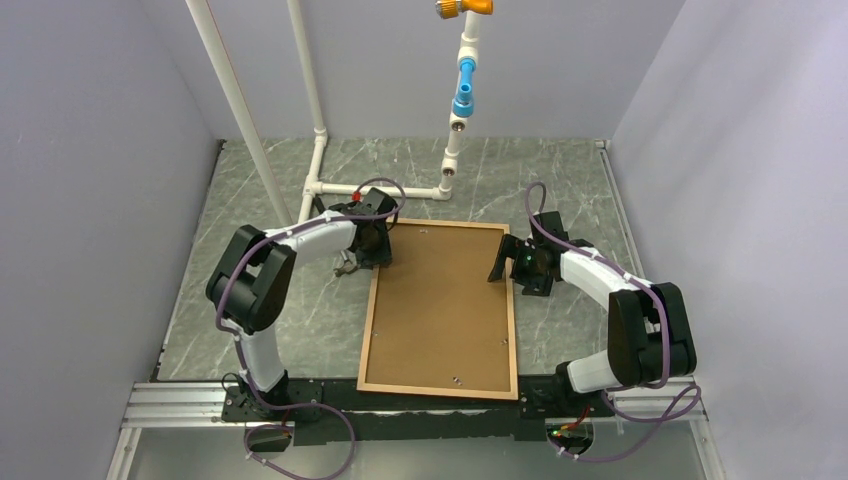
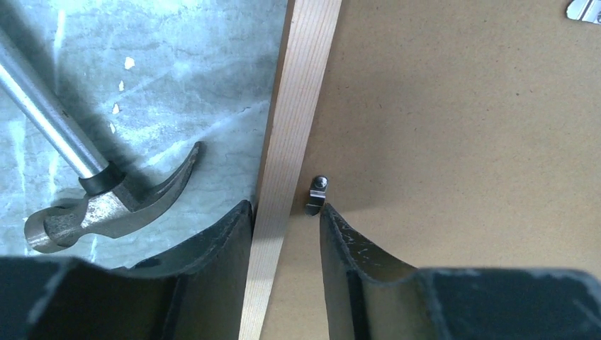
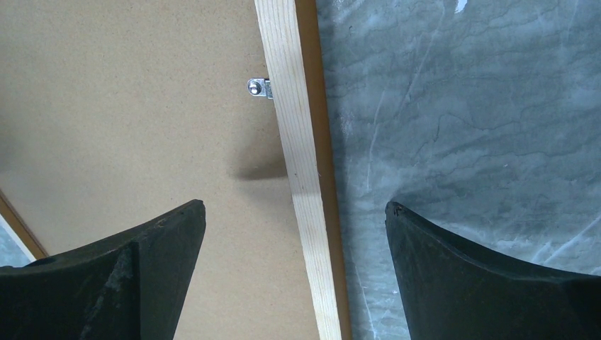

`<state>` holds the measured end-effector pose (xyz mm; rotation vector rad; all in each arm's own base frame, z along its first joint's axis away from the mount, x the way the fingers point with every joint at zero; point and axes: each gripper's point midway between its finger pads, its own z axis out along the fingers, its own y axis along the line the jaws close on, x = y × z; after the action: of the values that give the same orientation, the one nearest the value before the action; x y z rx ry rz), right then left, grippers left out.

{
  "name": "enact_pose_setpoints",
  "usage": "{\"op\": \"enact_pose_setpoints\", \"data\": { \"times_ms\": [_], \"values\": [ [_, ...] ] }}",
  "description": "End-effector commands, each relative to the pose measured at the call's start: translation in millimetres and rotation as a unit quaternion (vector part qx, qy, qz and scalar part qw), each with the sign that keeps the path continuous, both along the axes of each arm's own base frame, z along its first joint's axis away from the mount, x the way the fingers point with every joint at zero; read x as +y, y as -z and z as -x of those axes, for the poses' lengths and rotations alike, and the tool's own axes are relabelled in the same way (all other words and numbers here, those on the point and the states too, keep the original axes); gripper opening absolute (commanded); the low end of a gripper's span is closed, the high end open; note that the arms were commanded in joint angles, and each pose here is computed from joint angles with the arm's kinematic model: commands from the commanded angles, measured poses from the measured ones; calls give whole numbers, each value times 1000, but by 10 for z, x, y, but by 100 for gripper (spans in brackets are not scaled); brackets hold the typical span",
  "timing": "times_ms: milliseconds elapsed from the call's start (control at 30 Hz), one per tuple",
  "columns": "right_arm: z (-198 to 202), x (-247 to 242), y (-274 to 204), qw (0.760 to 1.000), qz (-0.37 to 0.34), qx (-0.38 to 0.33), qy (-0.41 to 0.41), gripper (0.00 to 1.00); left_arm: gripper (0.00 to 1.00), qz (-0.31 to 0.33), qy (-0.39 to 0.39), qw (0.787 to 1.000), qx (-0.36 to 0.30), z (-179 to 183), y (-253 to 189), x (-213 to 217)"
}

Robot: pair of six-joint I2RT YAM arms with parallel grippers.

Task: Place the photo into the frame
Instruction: Install the photo frame at the center of the board.

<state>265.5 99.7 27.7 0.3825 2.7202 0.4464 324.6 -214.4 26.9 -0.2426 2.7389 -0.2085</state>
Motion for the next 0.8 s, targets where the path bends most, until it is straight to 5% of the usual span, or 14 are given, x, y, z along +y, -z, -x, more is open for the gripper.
{"op": "enact_pose_setpoints", "data": {
  "times_ms": [0, 267, 500, 767],
  "values": [
    [-29, -24, 2, 1000, 5, -13, -3, 100, 41, -36, 3, 999, 7, -45, 81, 65],
    [-23, -19, 34, 1000, 4, -9, -6, 100, 0, -36, 7, 999, 9, -74, 109, 42],
    [-38, -17, 26, 1000, 5, -10, -6, 100, 0, -4, 20, 1000, -17, -92, -46, -34],
    [-52, -20, 4, 1000, 6, -12, -6, 100, 48, 14, 43, 998, -51, -196, -255, -114]
  ]
}}
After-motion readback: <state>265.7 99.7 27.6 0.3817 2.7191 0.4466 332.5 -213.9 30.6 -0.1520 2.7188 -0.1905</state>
